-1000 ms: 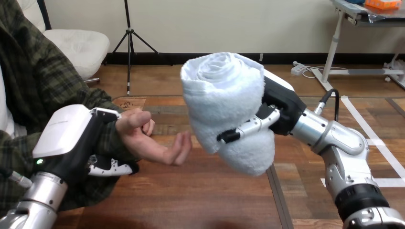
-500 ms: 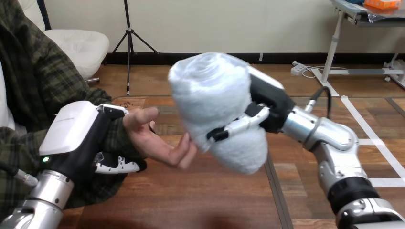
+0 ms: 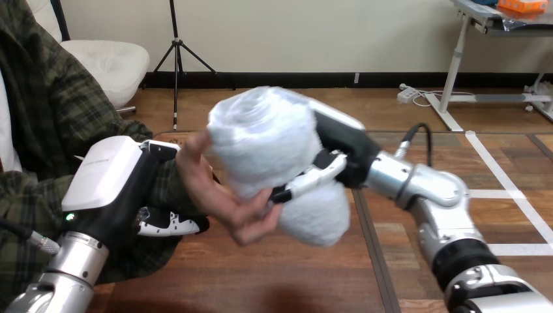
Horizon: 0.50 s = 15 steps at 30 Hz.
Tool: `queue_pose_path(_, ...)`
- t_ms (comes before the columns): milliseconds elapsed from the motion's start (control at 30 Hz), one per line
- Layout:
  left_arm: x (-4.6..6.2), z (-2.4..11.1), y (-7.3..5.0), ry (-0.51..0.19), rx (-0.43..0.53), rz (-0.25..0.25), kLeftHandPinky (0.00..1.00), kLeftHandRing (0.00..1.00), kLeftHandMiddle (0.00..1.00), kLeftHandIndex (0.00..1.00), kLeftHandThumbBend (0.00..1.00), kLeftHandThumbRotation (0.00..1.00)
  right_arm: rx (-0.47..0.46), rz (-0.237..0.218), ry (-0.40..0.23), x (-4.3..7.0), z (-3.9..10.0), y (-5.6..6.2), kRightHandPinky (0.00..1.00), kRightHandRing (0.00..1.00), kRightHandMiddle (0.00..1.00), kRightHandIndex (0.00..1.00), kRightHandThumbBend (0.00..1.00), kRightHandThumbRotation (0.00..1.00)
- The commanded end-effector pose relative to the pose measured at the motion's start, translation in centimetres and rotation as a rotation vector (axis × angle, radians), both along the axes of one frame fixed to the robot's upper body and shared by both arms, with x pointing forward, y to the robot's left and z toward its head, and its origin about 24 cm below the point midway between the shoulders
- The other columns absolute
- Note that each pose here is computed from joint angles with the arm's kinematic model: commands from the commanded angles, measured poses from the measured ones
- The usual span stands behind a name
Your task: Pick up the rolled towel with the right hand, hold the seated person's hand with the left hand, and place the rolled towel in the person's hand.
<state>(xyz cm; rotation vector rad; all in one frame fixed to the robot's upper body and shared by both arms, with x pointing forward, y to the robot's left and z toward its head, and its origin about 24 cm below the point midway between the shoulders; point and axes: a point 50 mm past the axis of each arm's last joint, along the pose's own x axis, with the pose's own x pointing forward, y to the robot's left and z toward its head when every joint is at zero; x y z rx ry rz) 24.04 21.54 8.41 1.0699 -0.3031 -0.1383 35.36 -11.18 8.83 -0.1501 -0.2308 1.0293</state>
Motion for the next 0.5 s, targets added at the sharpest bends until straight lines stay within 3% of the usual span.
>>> queue_pose_path(0,0.2,1.6,-2.0,-0.092,-0.032,-0.089,0.24,0.29,0.36,0.36,0.92,0.0,0.012,0.014,-0.089,1.2,2.9,1.6,0.15,0.2,0.3,0.38,0.83,0.0)
queue_pose_path(467,0.2,1.9,-2.7,-0.092,-0.051,-0.109,0.24,0.29,0.36,0.37,0.92,0.0,-0.029,0.031,-0.054,1.0,2.1,2.7,0.14,0.19,0.28,0.37,0.85,0.0)
